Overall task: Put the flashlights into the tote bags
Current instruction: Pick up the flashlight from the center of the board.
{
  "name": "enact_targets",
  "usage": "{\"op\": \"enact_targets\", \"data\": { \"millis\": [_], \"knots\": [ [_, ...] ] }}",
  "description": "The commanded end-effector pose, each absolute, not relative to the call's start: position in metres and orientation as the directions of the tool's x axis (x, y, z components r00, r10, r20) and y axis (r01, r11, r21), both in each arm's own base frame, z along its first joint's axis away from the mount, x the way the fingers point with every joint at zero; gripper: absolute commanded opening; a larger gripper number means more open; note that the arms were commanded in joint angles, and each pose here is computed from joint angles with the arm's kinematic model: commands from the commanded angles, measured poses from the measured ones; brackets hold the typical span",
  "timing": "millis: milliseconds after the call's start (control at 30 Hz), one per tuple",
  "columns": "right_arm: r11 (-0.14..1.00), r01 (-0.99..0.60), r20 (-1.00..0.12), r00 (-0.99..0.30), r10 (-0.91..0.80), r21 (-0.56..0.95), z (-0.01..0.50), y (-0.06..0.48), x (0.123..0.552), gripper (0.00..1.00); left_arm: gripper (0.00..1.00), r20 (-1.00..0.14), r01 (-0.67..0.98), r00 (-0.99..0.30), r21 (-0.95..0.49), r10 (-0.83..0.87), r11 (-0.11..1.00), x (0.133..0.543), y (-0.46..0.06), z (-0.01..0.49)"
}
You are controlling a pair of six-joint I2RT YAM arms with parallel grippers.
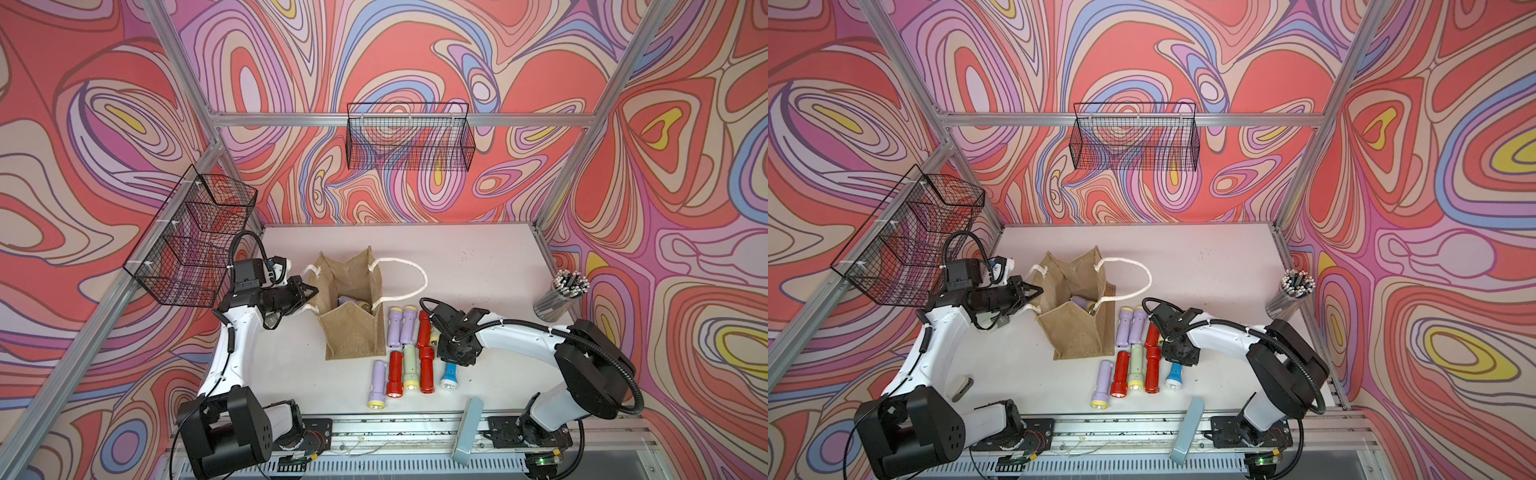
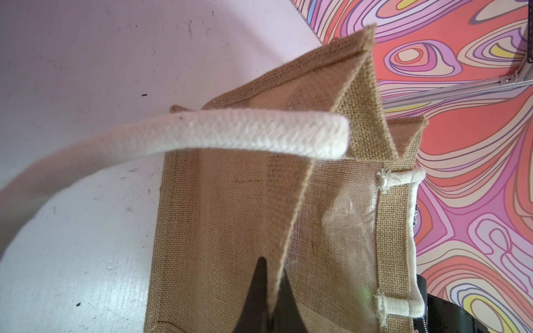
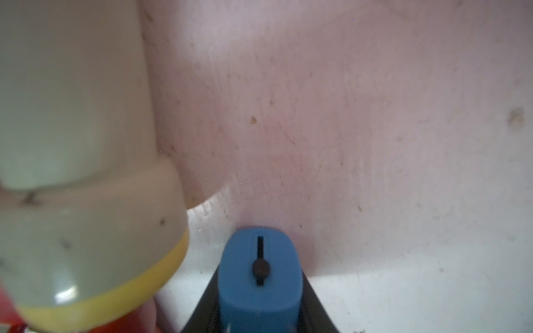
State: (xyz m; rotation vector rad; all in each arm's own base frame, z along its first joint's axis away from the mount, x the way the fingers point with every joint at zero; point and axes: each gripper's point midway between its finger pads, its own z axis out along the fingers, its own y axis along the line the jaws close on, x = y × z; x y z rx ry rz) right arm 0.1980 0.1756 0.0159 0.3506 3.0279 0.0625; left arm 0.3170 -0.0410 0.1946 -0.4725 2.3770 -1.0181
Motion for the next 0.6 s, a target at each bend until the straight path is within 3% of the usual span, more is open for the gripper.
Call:
{"op": "enact_targets", "data": {
  "millis": [0,300,567],
  "knots": [
    [0.965,0.259,-0.162,-0.955,0.25,-0.039,0.025,0.156,0.205,0.19,0.0,-0.297,-0.125,-0.825,-0.734,-0.481,0.668,0.313,-0.043,0.19],
    [0.923,0.347,-0.34,-0.899,0.277,-0.165,0.103,0.103,0.234,0.07,0.0,-0.313,-0.081,-0.827,-0.757,-0.468,0.649,0.31,-0.049,0.201],
    [0.918,0.382,-0.586,-0.771,0.251,-0.11,0.227,0.078,0.287,0.06,0.0,-0.349,-0.05,-0.814,-0.755,-0.465,0.653,0.304,-0.051,0.209]
  ]
}}
